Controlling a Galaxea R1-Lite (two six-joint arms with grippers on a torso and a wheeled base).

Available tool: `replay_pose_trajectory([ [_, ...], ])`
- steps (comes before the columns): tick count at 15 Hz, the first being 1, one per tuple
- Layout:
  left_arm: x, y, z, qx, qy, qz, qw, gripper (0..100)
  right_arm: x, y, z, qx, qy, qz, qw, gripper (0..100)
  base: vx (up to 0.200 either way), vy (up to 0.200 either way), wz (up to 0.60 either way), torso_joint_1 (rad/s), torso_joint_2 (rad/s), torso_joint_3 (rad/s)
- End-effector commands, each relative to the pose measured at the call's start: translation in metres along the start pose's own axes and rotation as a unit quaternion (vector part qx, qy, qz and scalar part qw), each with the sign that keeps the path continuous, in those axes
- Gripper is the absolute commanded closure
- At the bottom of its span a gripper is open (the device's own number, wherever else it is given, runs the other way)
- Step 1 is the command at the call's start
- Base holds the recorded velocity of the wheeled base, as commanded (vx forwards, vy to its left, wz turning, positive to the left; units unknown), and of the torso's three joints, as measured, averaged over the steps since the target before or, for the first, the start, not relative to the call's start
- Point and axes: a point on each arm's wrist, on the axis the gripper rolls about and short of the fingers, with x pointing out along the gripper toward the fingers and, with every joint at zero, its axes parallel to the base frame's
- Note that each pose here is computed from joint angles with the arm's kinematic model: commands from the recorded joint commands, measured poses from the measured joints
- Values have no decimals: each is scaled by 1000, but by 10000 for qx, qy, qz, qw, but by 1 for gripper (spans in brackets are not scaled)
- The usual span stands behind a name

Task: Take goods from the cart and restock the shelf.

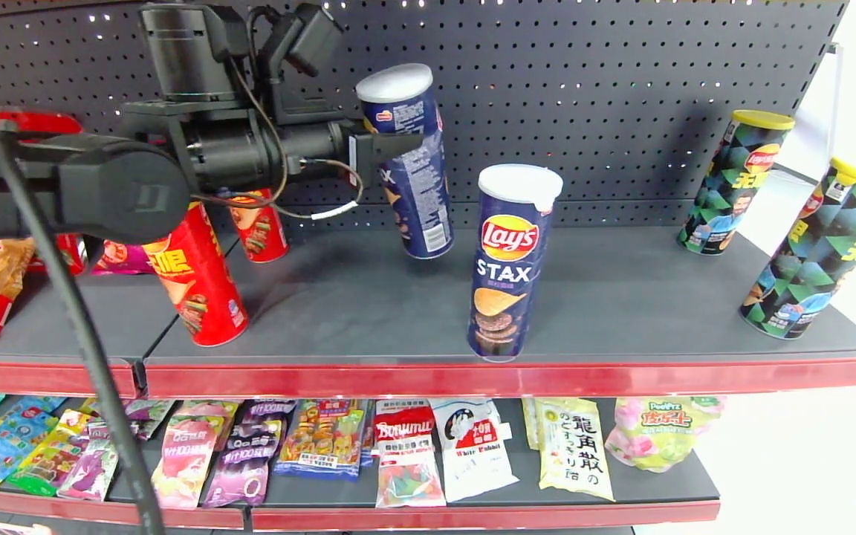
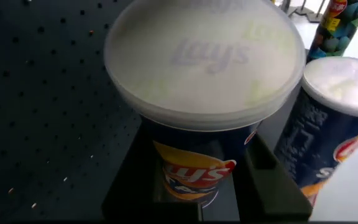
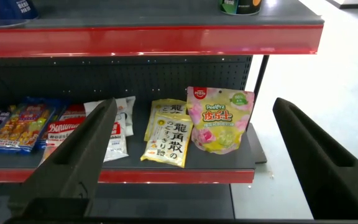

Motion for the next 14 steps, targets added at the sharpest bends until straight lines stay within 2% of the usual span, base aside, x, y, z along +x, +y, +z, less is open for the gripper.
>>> replay_pose_trajectory([
  [1, 27, -1, -18, -75, 107, -191, 9997, 100, 0, 0, 0, 2, -4, 3, 10000, 0, 0, 0, 0, 0, 0, 0],
  [7, 42, -8, -32, -168, 265, -436, 9986, 100, 0, 0, 0, 2, -4, 3, 10000, 0, 0, 0, 0, 0, 0, 0],
  [11, 55, -9, -34, -108, 212, -477, 9986, 100, 0, 0, 0, 2, -4, 10, 10000, 0, 0, 0, 0, 0, 0, 0],
  [14, 59, -8, -38, -124, 310, -499, 9982, 100, 0, 0, 0, 2, -4, 10, 10000, 0, 0, 0, 0, 0, 0, 0],
])
